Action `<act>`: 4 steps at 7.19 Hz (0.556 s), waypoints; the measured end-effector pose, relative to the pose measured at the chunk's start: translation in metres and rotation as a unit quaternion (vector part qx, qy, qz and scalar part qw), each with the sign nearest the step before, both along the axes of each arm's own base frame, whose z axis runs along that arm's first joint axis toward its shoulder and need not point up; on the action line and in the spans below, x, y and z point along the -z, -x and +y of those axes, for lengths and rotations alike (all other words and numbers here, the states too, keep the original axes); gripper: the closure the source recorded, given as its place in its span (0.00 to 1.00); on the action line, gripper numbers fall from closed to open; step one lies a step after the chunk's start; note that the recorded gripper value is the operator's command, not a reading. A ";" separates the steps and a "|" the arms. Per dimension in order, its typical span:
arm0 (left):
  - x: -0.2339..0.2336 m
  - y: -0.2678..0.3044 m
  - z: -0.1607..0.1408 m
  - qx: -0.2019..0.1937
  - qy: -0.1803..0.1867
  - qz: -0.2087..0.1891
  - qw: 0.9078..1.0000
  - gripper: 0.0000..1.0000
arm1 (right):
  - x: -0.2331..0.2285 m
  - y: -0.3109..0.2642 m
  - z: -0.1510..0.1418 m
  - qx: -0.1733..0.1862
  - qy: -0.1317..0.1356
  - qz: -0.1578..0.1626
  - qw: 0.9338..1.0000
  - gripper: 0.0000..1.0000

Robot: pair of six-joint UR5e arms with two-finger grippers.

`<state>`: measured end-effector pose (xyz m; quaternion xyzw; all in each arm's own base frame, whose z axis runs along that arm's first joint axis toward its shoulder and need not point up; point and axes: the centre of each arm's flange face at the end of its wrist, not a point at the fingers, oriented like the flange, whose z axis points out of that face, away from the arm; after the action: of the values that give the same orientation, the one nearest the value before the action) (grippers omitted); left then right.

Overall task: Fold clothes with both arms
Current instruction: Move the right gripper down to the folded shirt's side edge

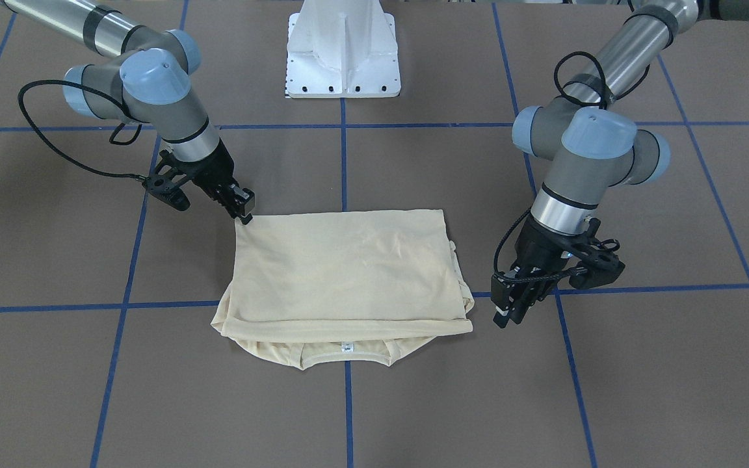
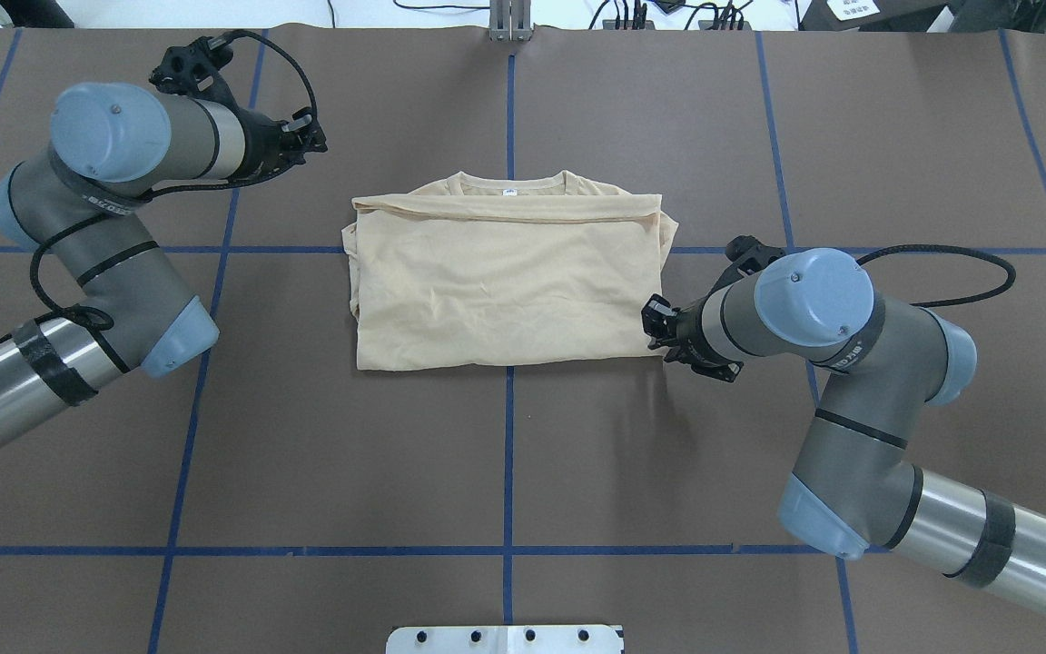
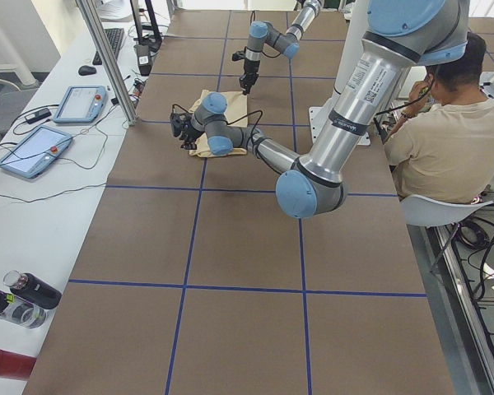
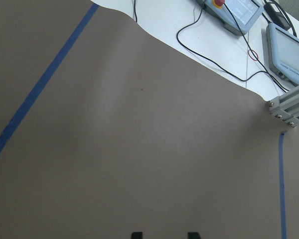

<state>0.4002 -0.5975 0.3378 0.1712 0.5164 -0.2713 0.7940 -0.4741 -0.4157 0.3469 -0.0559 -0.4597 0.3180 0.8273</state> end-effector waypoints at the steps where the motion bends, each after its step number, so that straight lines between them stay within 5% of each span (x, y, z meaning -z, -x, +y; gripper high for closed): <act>1: -0.005 0.001 0.001 -0.001 0.000 -0.004 1.000 0.59 | 0.002 0.000 0.000 -0.003 0.004 -0.002 1.000 1.00; 4: -0.010 0.002 0.001 0.002 -0.003 -0.011 1.000 0.60 | 0.008 -0.008 0.001 -0.008 0.008 -0.010 1.000 1.00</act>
<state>0.3985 -0.5969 0.3479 0.1775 0.5080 -0.2691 0.7988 -0.4660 -0.4142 0.3392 -0.0627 -0.4658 0.3275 0.8196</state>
